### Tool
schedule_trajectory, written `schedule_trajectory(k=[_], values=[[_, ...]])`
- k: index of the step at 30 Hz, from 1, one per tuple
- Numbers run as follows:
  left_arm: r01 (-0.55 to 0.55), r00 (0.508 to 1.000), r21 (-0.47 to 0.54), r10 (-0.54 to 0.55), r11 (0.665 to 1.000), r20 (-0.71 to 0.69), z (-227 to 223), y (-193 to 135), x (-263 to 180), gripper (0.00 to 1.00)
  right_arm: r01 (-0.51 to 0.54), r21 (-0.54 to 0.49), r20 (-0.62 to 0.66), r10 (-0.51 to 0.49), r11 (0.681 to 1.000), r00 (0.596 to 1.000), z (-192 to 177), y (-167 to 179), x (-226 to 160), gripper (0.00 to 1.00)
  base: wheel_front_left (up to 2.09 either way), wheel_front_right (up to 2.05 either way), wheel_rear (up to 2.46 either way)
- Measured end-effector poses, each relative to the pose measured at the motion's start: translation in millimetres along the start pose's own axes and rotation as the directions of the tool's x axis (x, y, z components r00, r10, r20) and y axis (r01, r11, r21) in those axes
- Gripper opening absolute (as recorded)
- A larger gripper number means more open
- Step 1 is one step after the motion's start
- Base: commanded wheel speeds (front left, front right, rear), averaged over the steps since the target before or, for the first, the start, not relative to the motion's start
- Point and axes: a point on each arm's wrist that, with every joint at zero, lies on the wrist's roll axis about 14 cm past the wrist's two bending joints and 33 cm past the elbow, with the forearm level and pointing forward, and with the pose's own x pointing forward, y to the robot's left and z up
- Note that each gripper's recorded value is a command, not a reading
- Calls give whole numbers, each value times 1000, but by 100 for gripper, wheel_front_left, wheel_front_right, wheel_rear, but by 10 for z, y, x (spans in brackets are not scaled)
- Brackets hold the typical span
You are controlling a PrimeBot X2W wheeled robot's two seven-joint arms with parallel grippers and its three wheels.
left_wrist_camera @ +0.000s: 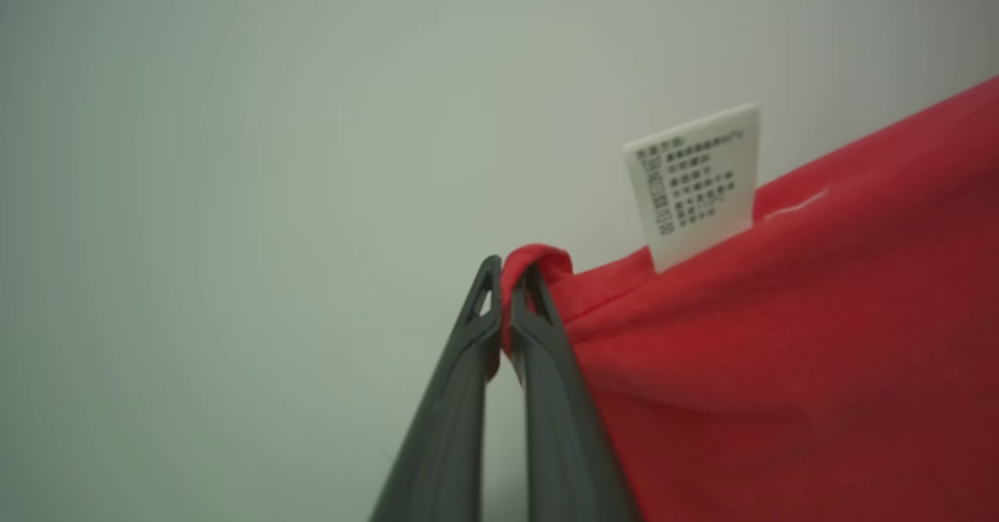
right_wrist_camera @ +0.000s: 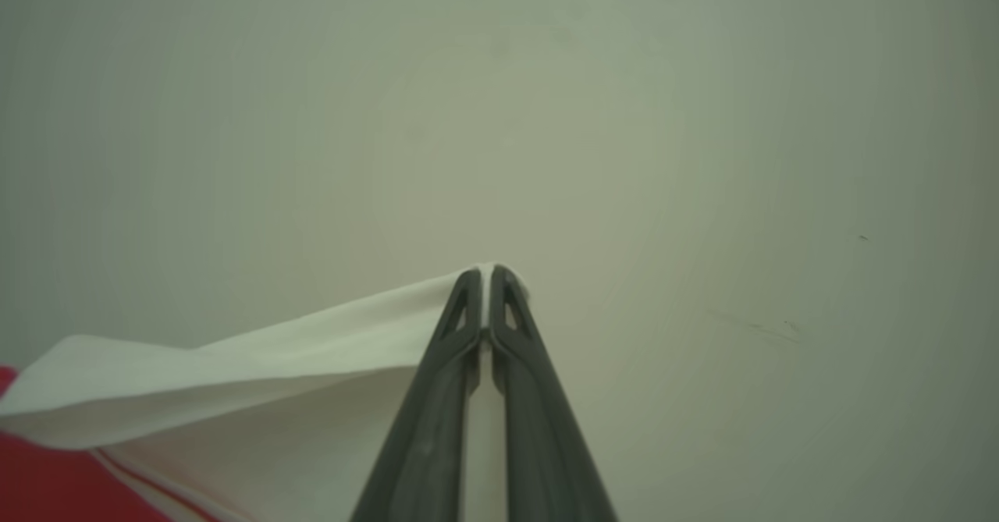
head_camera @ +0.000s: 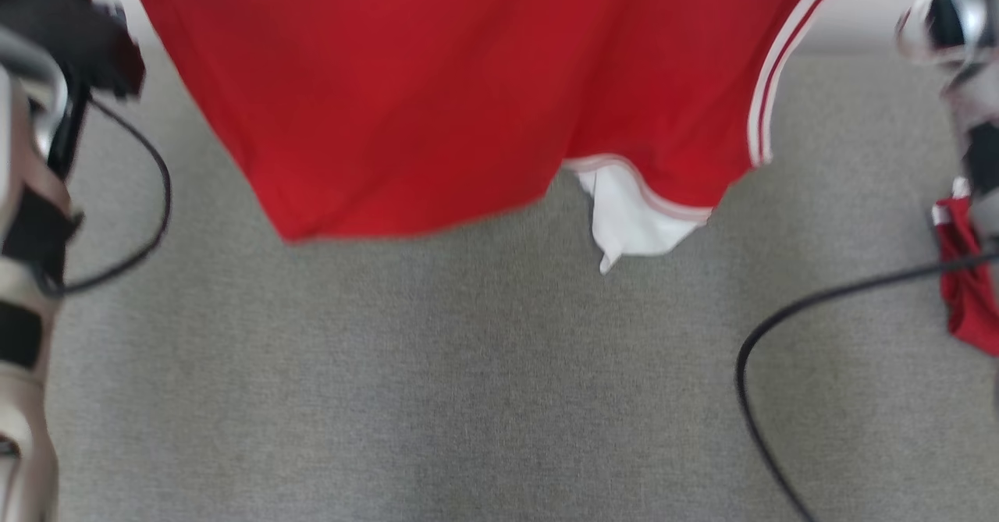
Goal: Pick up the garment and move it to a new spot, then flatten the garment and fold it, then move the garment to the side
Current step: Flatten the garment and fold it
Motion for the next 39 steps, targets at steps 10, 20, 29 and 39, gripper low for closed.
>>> schedule_trajectory(k=[10,20,29,39], values=[[-10,989,75,-2,997,150,274,-97,681,0,91,-168,3,-91,982,996,-235,-577,523,0,0,0,0],[53,993,-39,-48,998,112,-471,-490,797,0,160,-126,-105,-174,979,979,-1102,-649,337,0,0,0,0],[24,998,-255,-39,967,-57,-1337,-735,213,0,86,124,-378,-33,989,925,-2047,49,-770,0,0,0,0],[-144,944,-434,-8,889,-329,-1955,-985,-1049,0,212,326,-556,5,921,831,-2044,571,-2077,0,0,0,0]])
